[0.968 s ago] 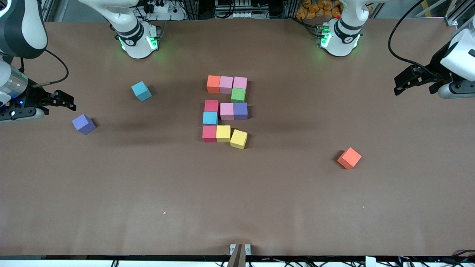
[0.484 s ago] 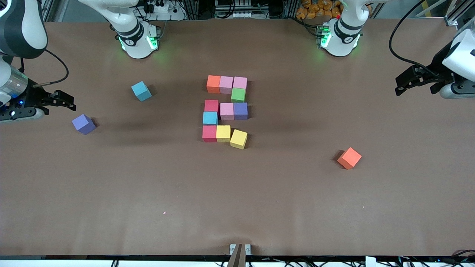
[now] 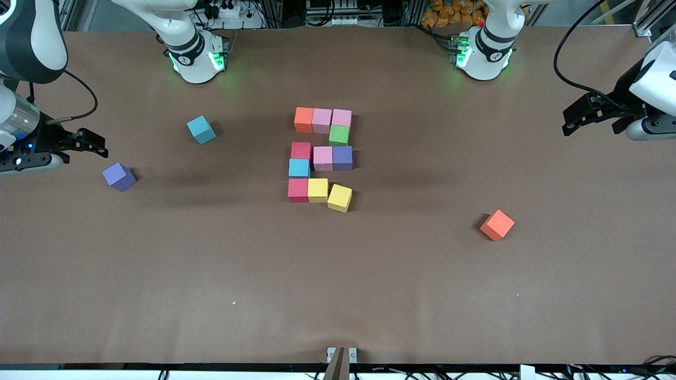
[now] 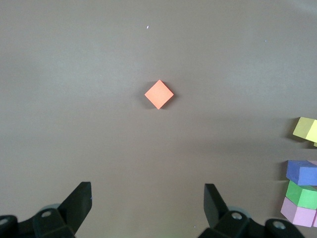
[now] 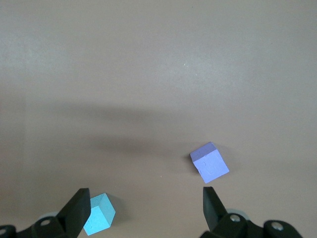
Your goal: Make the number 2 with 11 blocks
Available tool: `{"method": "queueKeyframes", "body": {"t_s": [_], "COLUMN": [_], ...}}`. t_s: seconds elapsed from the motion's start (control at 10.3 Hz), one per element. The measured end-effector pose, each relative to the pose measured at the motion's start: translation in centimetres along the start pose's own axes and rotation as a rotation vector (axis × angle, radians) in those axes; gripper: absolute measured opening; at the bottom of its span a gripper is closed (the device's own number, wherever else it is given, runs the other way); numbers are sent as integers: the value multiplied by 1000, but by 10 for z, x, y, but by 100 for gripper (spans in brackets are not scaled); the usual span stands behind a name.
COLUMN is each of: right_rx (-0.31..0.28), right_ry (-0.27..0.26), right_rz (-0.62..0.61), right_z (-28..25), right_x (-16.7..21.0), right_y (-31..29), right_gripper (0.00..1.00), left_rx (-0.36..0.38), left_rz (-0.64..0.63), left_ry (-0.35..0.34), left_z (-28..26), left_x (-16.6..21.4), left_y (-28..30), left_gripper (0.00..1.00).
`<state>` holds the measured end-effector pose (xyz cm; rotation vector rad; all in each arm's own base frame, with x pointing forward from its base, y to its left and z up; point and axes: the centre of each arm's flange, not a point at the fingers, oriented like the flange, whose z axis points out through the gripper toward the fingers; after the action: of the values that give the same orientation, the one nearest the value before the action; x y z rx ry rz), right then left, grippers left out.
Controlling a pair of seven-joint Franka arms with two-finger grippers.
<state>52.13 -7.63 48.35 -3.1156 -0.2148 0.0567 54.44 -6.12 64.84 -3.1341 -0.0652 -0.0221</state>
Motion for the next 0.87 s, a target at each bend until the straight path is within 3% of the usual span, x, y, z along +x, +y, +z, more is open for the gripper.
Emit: {"method": "queueKeyframes", "body": {"t_s": [0.39, 0.48, 0.68, 0.87], "right_rx": [1, -1, -10, -9], "right_ry": [-5, -20, 2, -2], "right_rz": [0, 70, 114, 124], "right_z": [3, -16, -66, -68], "right_x": [0, 1, 3, 2], "right_y": [0, -2, -7, -6], "right_gripper": [100, 100, 100, 100], "left_rx": [0, 0, 0, 0], "left_rz": [-5, -5, -5, -5], "left_ry": [-1, -2, -2, -2], "left_z": [0, 0, 0, 0], "left_x": [0, 0, 0, 0], "left_y": [-3, -3, -3, -3], "left_gripper": [100, 100, 100, 100]}}
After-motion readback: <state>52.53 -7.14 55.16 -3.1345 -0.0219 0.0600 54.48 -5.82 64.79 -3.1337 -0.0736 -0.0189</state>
